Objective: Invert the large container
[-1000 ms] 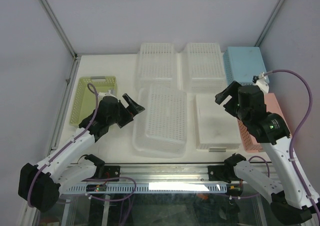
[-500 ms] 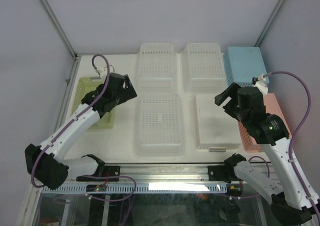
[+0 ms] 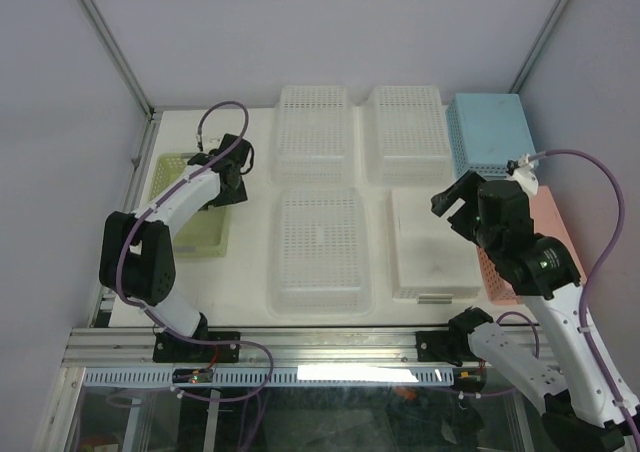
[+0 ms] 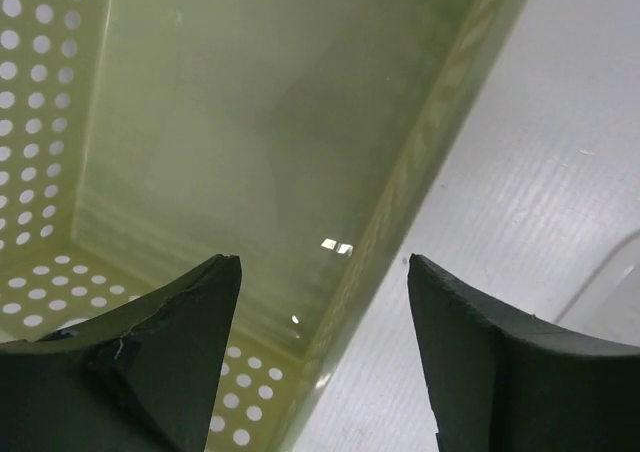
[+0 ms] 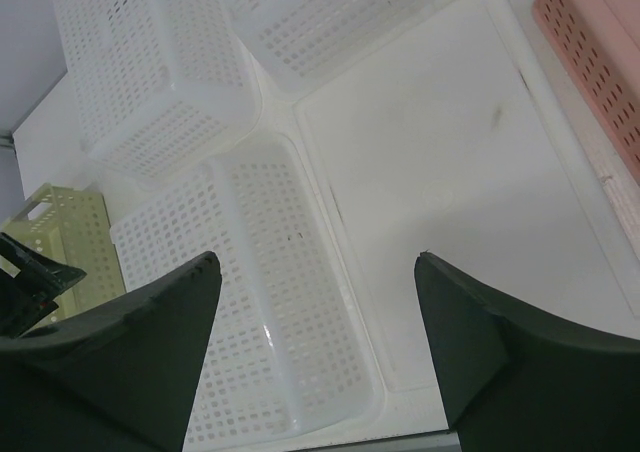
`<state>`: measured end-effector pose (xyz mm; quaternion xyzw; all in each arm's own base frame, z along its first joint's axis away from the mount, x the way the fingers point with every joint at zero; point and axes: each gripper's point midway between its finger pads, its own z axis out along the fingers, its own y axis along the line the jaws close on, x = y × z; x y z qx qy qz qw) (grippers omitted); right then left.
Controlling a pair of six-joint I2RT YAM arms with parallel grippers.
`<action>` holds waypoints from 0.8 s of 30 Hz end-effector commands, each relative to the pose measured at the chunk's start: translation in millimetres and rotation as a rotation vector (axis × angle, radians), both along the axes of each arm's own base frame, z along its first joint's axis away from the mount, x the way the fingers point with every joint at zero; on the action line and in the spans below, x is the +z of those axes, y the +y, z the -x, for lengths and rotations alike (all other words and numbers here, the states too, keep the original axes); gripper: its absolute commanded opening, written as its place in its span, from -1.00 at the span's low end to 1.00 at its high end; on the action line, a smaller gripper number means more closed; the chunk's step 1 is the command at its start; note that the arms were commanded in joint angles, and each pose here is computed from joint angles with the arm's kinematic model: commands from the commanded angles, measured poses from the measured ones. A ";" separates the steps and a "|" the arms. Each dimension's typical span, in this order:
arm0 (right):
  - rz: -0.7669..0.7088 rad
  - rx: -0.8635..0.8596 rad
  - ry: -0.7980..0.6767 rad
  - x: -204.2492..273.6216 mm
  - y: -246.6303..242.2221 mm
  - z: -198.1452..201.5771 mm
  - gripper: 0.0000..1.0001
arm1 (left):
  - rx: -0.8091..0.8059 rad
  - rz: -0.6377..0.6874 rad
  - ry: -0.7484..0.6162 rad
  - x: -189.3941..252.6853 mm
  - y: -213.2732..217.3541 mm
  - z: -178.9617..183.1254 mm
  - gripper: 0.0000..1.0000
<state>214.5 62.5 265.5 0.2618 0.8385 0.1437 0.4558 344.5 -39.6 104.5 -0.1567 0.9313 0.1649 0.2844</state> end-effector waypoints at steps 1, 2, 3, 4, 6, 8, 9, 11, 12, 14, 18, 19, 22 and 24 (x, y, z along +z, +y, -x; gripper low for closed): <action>0.022 -0.021 -0.047 13.2 -3.4 -11.8 0.64 | -0.055 0.082 -0.002 -8.1 -4.3 -12.6 0.24; 0.024 -0.017 -0.049 13.8 -2.6 -13.7 0.64 | -0.068 0.110 0.000 -10.6 -9.0 -15.2 0.12; 0.028 -0.013 -0.047 13.1 -1.4 -15.5 0.64 | -0.090 0.142 -0.001 -11.9 -15.7 -18.3 -0.02; 0.030 -0.009 -0.046 13.1 -0.2 -17.3 0.65 | -0.094 0.156 -0.005 -11.4 -18.1 -21.5 -0.19; 0.036 -0.004 -0.042 13.8 1.1 -19.8 0.64 | -0.102 0.186 -0.027 -2.3 -22.0 -28.4 -0.54; 0.045 -0.006 -0.042 14.9 0.4 -21.8 0.64 | -0.112 0.230 -0.072 17.0 -24.0 -38.7 -0.86; 0.050 -0.008 -0.042 15.2 -0.2 -22.3 0.64 | -0.121 0.250 -0.095 28.1 -23.7 -44.0 -1.00; 0.058 -0.009 -0.042 15.4 -0.7 -23.8 0.65 | -0.137 0.298 -0.161 59.8 -22.6 -58.7 -1.00; 0.061 -0.009 -0.041 15.9 -0.6 -24.7 0.65 | -0.150 0.320 -0.187 73.7 -23.0 -64.3 -1.00; 0.063 -0.007 -0.037 16.3 0.6 -26.7 0.65 | -0.183 0.378 -0.244 102.9 -24.4 -76.4 -1.00; 0.056 -0.003 -0.027 15.7 4.5 -31.0 0.64 | -0.267 0.514 -0.323 146.3 -32.7 -88.8 -1.00; 0.053 -0.003 -0.024 14.9 5.1 -31.6 0.64 | -0.302 0.576 -0.333 155.2 -38.4 -88.3 -1.00; 0.048 -0.001 -0.023 13.9 7.2 -33.9 0.64 | -0.366 0.731 -0.380 177.0 -43.1 -85.5 -1.00; 0.046 0.005 -0.016 12.4 9.6 -36.0 0.64 | -0.409 0.854 -0.414 188.4 -46.3 -82.2 -1.00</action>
